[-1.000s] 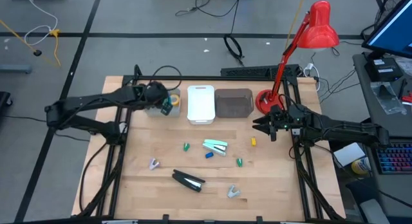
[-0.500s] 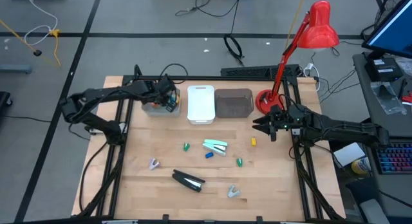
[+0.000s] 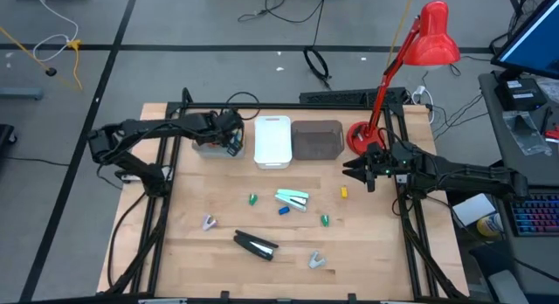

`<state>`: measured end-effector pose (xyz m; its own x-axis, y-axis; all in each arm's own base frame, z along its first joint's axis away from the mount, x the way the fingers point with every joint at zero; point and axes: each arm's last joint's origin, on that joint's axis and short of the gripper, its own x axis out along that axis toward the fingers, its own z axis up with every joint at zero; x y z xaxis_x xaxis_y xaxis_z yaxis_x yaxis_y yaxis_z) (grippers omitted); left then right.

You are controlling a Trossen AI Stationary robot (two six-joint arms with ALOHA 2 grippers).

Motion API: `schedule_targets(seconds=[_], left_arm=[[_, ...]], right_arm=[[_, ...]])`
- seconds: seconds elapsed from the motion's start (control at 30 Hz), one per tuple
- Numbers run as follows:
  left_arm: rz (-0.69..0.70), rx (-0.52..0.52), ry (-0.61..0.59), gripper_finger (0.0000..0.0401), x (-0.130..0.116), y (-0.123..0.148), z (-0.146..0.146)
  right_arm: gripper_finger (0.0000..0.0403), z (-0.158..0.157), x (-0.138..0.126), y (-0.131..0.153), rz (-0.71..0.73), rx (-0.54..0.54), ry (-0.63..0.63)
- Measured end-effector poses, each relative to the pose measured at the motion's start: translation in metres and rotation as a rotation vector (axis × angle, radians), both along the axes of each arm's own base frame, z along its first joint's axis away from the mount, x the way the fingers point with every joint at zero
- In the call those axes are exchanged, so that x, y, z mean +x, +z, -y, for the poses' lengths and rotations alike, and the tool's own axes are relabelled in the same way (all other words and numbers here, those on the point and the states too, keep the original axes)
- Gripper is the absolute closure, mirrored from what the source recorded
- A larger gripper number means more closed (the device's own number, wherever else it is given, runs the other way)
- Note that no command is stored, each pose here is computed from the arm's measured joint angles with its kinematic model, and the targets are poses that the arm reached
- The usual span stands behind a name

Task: Pick and place Stapler, Stapler remover, tape
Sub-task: Put the blue tape into the gray bin

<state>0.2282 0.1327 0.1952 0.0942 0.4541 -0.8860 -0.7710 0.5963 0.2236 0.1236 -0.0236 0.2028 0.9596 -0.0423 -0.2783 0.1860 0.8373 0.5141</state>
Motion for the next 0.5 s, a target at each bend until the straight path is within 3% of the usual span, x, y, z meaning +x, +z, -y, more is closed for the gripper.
schedule_targets(seconds=[0.5], left_arm=[[0.002,0.021,-0.009,0.0361,0.0058,-0.0031,0.0022]], right_arm=[[0.0242,0.0011,-0.0001,-0.0001,-0.003,-0.01,-0.035]])
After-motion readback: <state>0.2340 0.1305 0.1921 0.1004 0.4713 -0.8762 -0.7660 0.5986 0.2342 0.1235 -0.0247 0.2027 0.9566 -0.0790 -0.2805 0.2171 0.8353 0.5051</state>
